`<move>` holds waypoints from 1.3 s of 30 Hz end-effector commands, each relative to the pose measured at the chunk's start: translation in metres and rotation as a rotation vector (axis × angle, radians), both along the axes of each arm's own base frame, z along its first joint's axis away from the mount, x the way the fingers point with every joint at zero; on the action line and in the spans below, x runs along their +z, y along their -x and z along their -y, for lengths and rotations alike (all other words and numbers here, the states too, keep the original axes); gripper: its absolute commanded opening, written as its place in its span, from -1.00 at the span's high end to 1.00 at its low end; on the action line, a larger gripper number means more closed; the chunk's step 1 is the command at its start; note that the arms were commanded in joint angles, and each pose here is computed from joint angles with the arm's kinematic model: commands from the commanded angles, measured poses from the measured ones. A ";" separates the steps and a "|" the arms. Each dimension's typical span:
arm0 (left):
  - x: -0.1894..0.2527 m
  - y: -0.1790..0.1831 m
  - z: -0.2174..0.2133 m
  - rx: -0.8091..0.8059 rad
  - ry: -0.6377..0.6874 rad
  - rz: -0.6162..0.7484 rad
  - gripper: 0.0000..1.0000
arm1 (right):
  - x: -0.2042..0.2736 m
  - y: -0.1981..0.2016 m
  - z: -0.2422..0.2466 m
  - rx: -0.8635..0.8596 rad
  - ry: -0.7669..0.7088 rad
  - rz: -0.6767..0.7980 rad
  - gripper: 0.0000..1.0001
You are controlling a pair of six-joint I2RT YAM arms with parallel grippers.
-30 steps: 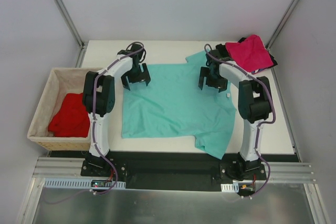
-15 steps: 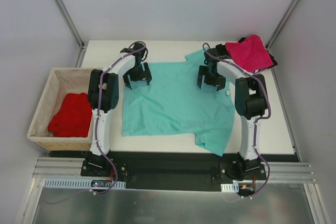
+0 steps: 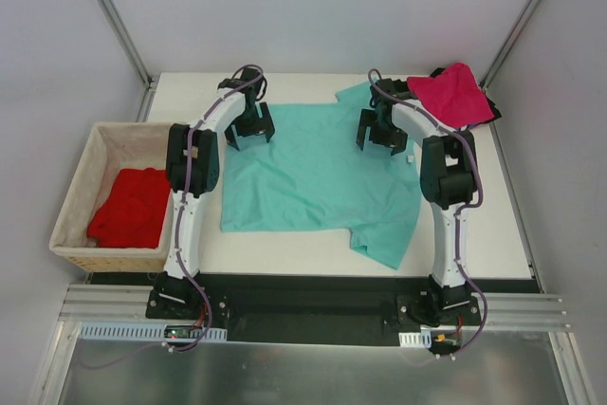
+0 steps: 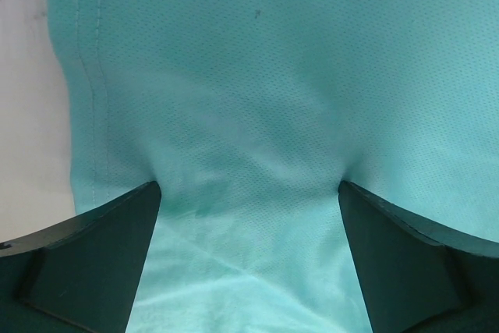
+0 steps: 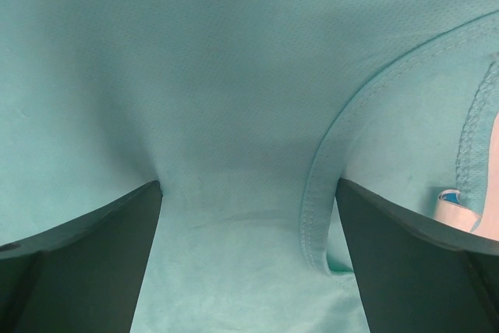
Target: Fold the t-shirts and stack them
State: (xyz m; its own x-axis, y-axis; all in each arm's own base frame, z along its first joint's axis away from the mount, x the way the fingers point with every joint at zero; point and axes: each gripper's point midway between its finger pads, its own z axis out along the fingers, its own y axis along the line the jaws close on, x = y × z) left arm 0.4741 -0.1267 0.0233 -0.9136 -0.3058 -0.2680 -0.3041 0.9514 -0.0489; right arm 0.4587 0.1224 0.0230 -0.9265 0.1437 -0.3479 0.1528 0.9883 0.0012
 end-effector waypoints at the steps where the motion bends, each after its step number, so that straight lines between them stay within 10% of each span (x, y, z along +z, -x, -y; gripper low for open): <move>1: 0.002 -0.016 -0.010 0.004 0.001 0.007 -0.98 | -0.001 -0.009 0.005 -0.016 0.001 -0.009 -0.97; 12: 0.037 -0.039 -0.003 -0.026 0.083 0.094 -0.98 | 0.051 -0.026 0.015 -0.016 0.019 0.103 -0.96; 22: 0.230 0.057 -0.004 -0.118 0.028 0.468 -0.98 | 0.201 0.081 0.006 0.141 0.117 0.413 -0.96; 39: 0.139 0.241 -0.060 -0.054 -0.002 0.344 -0.89 | 0.120 0.278 0.066 0.257 0.372 0.136 -0.75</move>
